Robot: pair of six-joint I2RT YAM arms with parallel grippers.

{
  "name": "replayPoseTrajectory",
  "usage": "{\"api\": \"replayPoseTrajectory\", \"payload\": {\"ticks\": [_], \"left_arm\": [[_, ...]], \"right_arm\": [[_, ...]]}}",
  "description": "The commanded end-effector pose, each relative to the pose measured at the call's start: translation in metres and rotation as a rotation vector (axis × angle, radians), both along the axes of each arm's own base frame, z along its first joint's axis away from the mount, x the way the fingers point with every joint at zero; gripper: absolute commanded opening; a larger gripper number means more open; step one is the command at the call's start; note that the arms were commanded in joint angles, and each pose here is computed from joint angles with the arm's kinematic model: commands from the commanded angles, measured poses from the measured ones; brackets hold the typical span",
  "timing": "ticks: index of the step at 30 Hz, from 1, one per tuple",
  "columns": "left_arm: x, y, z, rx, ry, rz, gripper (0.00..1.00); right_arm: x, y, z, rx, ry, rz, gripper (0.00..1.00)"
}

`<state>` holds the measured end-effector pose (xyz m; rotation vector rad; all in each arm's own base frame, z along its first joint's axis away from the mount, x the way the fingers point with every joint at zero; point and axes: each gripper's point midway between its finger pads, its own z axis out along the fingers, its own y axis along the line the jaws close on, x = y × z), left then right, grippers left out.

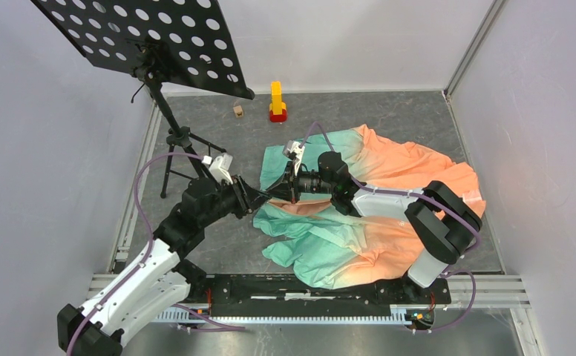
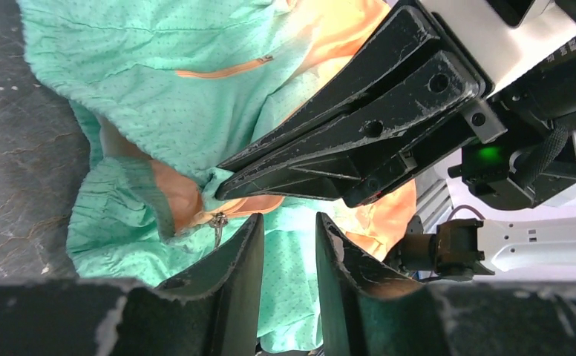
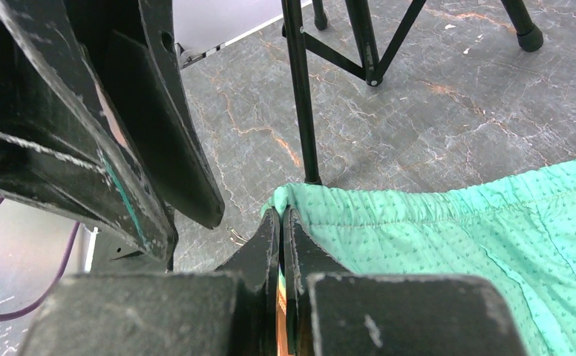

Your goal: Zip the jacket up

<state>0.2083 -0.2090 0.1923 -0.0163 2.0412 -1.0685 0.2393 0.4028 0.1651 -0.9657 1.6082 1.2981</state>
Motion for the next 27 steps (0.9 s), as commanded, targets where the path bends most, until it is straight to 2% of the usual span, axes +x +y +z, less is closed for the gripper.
{"api": "replayPoseTrajectory", "payload": {"ticks": [1,4,6,9,13,15,21,27], "left_arm": [[0.01,0.013,0.016,0.042,-0.009,0.09,0.39],[0.019,0.022,0.021,0.041,-0.022,0.144,0.6],[0.024,0.021,0.031,-0.004,-0.049,0.143,0.68],[0.031,0.018,0.038,-0.09,-0.028,0.125,0.68],[0.039,0.01,0.026,-0.196,0.1,0.115,0.54],[0.038,0.008,0.02,-0.207,0.132,0.114,0.49],[0.037,0.011,0.013,-0.19,0.113,0.122,0.54],[0.036,0.016,-0.002,-0.163,0.152,0.152,0.52]], "right_arm": [[0.003,0.008,0.028,0.066,-0.055,0.024,0.0],[0.0,0.007,0.03,0.074,-0.06,0.035,0.0],[-0.002,0.007,0.032,0.084,-0.069,0.045,0.0],[-0.004,0.006,0.033,0.087,-0.077,0.047,0.01],[-0.004,0.005,0.033,0.088,-0.085,0.046,0.0],[-0.004,0.005,0.033,0.087,-0.083,0.046,0.0],[-0.002,0.004,0.034,0.089,-0.087,0.036,0.0],[-0.003,0.004,0.036,0.097,-0.085,0.036,0.0]]}}
